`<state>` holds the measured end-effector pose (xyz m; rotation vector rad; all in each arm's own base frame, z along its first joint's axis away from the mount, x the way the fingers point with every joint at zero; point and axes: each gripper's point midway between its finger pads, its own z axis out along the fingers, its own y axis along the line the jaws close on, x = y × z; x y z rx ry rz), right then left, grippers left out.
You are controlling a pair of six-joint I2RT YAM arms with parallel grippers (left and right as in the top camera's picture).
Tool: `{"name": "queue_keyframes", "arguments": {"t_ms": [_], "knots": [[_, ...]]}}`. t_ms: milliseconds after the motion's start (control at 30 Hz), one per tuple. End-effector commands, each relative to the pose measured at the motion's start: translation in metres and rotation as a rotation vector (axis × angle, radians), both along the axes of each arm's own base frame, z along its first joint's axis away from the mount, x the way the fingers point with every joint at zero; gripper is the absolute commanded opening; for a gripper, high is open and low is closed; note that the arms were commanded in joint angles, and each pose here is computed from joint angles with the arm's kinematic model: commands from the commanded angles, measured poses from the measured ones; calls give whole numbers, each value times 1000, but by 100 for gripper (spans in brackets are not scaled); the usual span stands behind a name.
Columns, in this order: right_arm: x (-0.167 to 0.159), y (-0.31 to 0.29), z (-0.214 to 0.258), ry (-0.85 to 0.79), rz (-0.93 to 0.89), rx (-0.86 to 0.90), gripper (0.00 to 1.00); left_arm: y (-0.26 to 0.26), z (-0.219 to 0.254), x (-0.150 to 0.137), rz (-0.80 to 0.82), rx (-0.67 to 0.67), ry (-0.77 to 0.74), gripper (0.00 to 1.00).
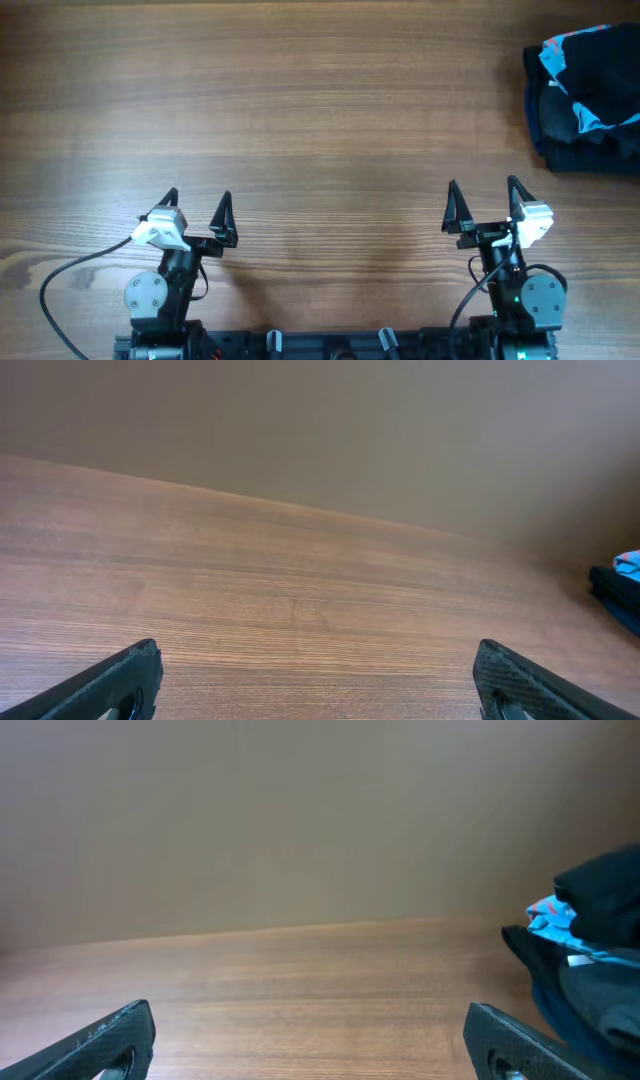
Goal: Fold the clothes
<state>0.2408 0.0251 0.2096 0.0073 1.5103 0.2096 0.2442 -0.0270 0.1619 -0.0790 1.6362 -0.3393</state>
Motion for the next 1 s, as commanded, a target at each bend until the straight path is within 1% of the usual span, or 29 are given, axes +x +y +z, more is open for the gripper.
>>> {"name": "queue_keyframes", "arguments": {"t_ms": [0,200,333,967], "knots": [[1,9,-15,-7,51,-76,100,2,-1,0,12,2,2,100],[3,9,-32,43,52,-69,100,2,-1,0,12,2,2,100],[3,8,-32,36,42,-122,100,2,-1,0,11,2,2,100],[3,7,-32,37,40,-115,100,2,-1,0,11,2,2,100]]}}
